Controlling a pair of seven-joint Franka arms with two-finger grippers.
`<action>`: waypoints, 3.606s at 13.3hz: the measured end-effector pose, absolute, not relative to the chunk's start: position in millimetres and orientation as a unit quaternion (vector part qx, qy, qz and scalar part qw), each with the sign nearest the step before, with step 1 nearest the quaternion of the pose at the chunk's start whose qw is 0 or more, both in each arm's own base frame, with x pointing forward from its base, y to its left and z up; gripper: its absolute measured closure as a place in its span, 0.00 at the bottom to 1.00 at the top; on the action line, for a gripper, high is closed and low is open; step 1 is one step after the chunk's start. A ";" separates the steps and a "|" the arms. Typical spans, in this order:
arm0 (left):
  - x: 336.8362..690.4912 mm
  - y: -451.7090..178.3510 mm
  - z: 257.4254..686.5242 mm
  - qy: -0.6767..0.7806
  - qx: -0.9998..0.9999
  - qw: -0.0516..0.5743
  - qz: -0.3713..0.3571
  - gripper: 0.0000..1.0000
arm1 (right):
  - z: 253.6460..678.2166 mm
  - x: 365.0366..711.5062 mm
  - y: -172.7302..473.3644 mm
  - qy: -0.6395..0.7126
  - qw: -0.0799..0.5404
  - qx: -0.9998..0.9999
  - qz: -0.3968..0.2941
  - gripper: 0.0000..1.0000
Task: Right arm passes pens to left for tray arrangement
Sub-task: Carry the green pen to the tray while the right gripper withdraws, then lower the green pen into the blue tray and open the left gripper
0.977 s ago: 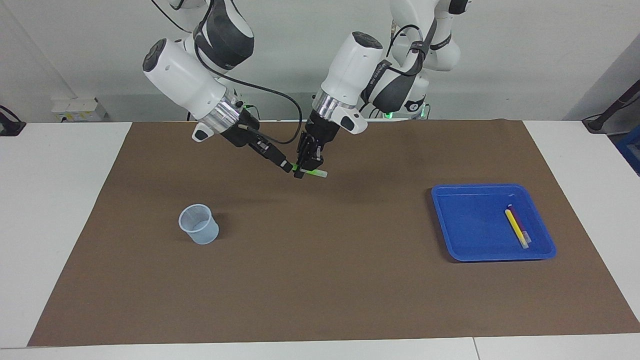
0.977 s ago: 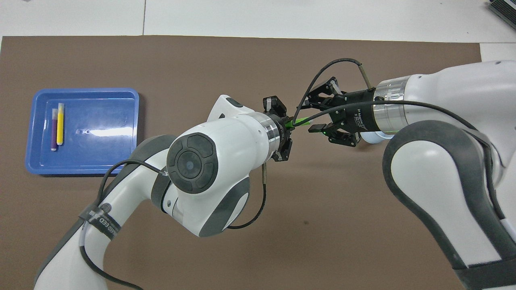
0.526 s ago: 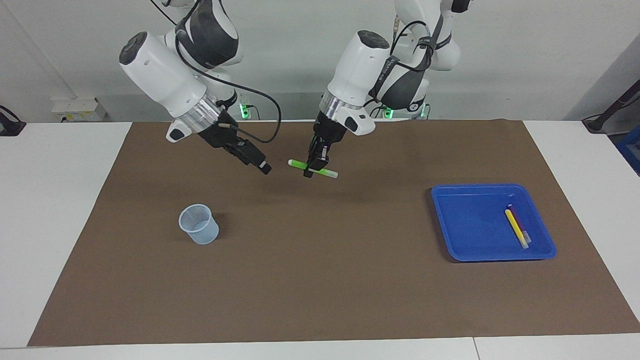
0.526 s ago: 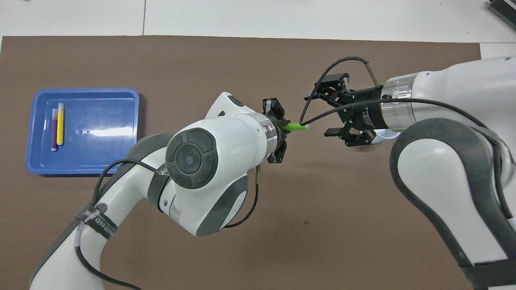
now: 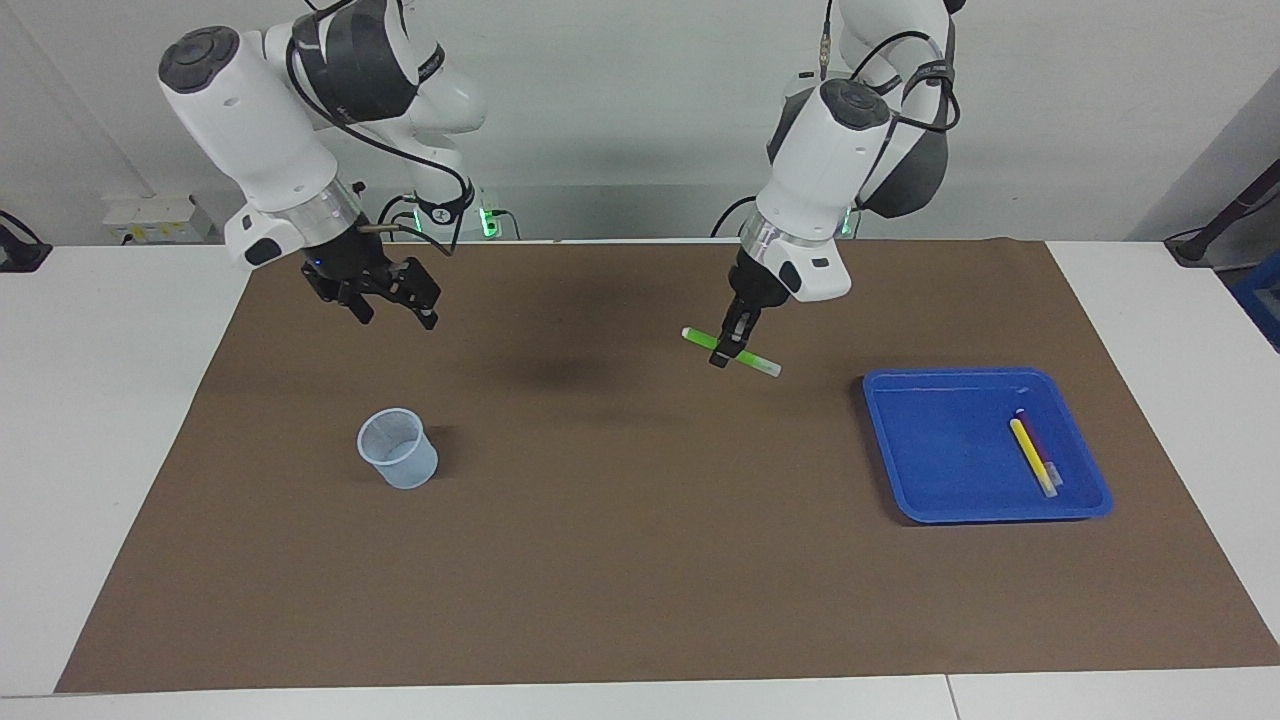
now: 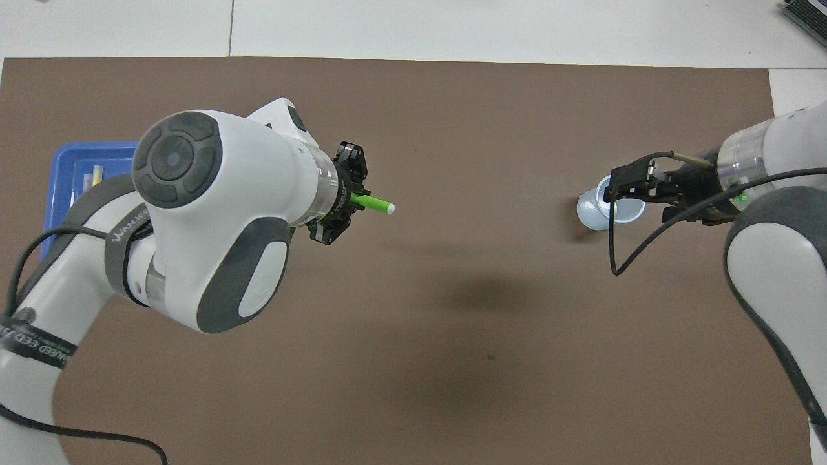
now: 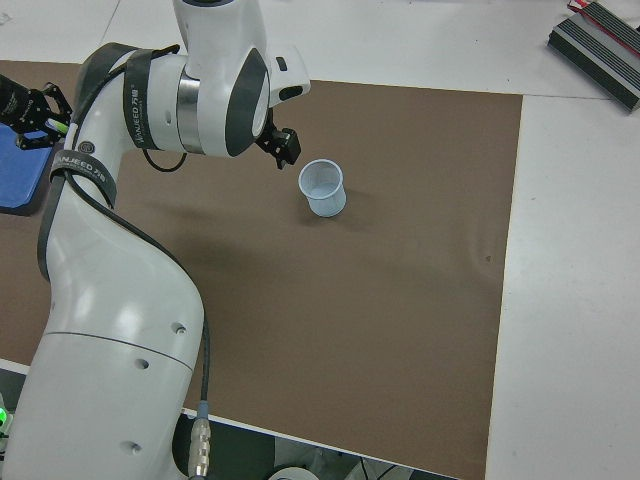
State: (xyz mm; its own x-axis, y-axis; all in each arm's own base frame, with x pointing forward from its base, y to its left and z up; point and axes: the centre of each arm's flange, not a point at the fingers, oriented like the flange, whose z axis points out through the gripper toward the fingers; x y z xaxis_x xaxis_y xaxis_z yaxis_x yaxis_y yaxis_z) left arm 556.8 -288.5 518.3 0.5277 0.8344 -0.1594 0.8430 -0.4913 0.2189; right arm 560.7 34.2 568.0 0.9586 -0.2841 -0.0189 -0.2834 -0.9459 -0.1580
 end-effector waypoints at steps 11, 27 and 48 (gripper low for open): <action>593.2 -56.7 503.8 0.144 0.989 0.039 -0.010 0.82 | 615.4 516.4 -6.9 0.080 0.054 -0.995 0.008 0.00; 600.6 -17.0 330.3 0.032 0.999 -0.005 0.021 0.82 | 611.6 507.3 -26.4 0.062 0.023 -0.998 0.015 0.00; 598.9 -10.8 398.6 0.057 0.998 -0.027 -0.014 0.00 | 613.1 507.1 -17.2 0.053 0.021 -0.998 0.013 0.00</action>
